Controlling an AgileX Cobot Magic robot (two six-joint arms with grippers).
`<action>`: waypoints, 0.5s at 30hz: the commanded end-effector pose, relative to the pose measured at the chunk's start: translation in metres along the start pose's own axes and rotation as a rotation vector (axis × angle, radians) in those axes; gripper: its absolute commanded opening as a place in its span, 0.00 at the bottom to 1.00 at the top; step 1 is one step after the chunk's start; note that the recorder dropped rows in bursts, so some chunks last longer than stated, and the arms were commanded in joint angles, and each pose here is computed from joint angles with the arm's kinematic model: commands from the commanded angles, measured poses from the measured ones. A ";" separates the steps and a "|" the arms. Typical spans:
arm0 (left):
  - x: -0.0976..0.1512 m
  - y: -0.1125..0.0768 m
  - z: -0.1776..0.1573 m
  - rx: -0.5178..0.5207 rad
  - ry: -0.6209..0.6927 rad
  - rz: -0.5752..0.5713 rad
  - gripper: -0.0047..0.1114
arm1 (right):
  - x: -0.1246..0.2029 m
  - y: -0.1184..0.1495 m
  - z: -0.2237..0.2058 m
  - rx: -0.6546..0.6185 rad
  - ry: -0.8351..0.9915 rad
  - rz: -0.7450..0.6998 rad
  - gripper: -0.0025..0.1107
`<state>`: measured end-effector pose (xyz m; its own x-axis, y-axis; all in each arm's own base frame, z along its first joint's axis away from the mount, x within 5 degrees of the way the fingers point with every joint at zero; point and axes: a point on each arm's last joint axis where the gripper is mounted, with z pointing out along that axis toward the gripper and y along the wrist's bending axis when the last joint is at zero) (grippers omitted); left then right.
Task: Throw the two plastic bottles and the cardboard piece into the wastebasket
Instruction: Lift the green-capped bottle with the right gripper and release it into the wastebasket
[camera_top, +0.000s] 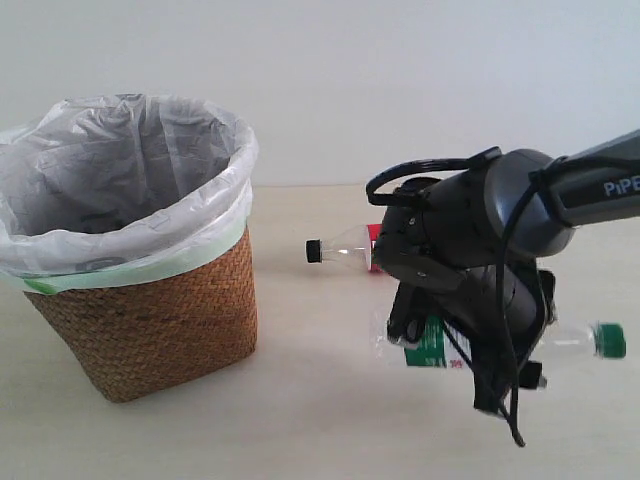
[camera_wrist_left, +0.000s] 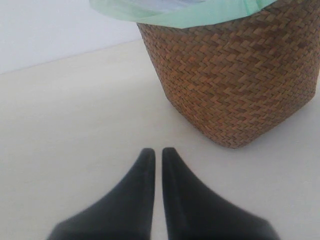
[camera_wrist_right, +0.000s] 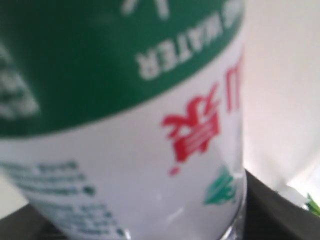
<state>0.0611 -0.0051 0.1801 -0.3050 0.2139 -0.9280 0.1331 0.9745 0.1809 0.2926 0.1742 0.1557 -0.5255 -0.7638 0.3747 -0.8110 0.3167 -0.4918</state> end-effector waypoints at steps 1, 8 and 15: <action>0.000 0.000 0.000 -0.005 -0.016 -0.018 0.07 | 0.016 -0.031 -0.027 0.165 -0.048 0.059 0.02; 0.000 0.000 0.000 -0.005 -0.016 -0.018 0.07 | 0.065 -0.084 -0.087 0.283 -0.213 0.224 0.02; 0.000 0.000 0.000 -0.005 -0.016 -0.018 0.07 | 0.112 -0.114 -0.134 0.477 -0.293 0.258 0.02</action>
<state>0.0612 -0.0050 0.1802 -0.3034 0.2138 -0.9286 0.1327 0.9745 0.1810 0.2962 0.1374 0.3380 -0.5431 -0.8397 0.0078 -0.4745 0.2993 -0.8278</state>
